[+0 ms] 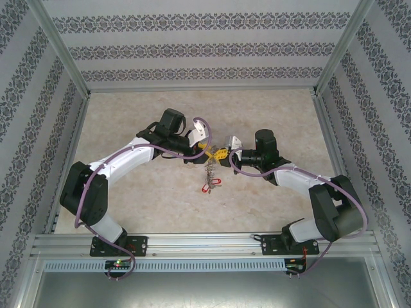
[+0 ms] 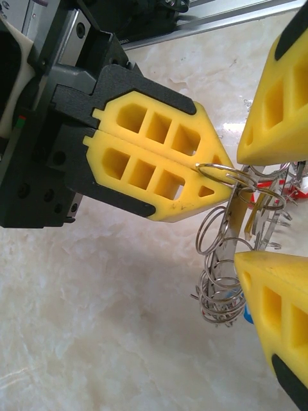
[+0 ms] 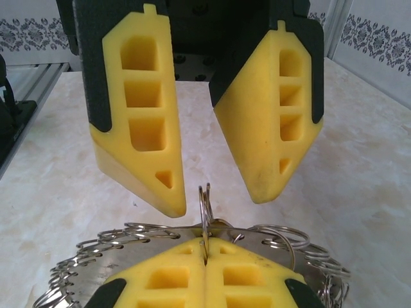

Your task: Put the keys on the keyring

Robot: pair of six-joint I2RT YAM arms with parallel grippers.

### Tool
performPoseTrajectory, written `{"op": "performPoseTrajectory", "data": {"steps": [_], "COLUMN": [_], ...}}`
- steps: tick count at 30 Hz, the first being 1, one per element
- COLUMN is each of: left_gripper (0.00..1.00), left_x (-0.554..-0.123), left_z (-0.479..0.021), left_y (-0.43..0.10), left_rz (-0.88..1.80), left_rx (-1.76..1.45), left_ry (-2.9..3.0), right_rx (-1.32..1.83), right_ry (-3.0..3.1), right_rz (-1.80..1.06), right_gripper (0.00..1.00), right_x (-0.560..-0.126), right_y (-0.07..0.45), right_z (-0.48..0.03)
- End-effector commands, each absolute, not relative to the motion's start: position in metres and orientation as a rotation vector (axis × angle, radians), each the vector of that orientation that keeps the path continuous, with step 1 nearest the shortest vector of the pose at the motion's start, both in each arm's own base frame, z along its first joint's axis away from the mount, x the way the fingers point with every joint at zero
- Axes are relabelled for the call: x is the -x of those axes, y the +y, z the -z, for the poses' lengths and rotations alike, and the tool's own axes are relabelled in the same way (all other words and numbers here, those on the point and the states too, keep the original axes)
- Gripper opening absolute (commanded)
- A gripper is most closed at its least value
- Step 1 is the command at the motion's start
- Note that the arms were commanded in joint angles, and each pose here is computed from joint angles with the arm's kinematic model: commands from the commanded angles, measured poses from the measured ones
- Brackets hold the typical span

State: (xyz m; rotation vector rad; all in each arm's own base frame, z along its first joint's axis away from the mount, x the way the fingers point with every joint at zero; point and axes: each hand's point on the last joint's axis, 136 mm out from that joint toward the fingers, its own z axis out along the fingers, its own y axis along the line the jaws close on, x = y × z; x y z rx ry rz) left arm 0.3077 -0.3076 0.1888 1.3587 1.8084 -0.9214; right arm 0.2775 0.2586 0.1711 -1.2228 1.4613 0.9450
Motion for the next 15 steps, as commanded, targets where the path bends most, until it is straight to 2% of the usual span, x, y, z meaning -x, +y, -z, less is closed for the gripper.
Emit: {"op": "performPoseTrajectory", "data": {"steps": [1,7,12,15], "left_gripper": [0.30,0.00,0.00,0.00], "left_x": [-0.310,-0.301,-0.298,-0.295], "left_z": [-0.202,-0.205,-0.206,-0.206], "left_y": [-0.312,-0.318,-0.314,-0.311], "left_rz": [0.961,1.002,0.977,0.936], "left_rx": [-1.348,-1.400,-1.432,-1.463], "left_ry": [1.758,1.721,1.699,1.696], "right_rx": [1.249,1.250,1.253,1.257], "right_ry": [1.356,1.355,1.377,1.412], "right_rz": [-0.960,-0.958,-0.952,-0.937], "right_gripper": [0.00,0.00,0.00,0.18], "right_x": [-0.274,-0.275,-0.274,-0.276], "right_y": [0.263,0.263,0.264,0.264], "right_z": [-0.189,-0.190,-0.187,-0.183]}}
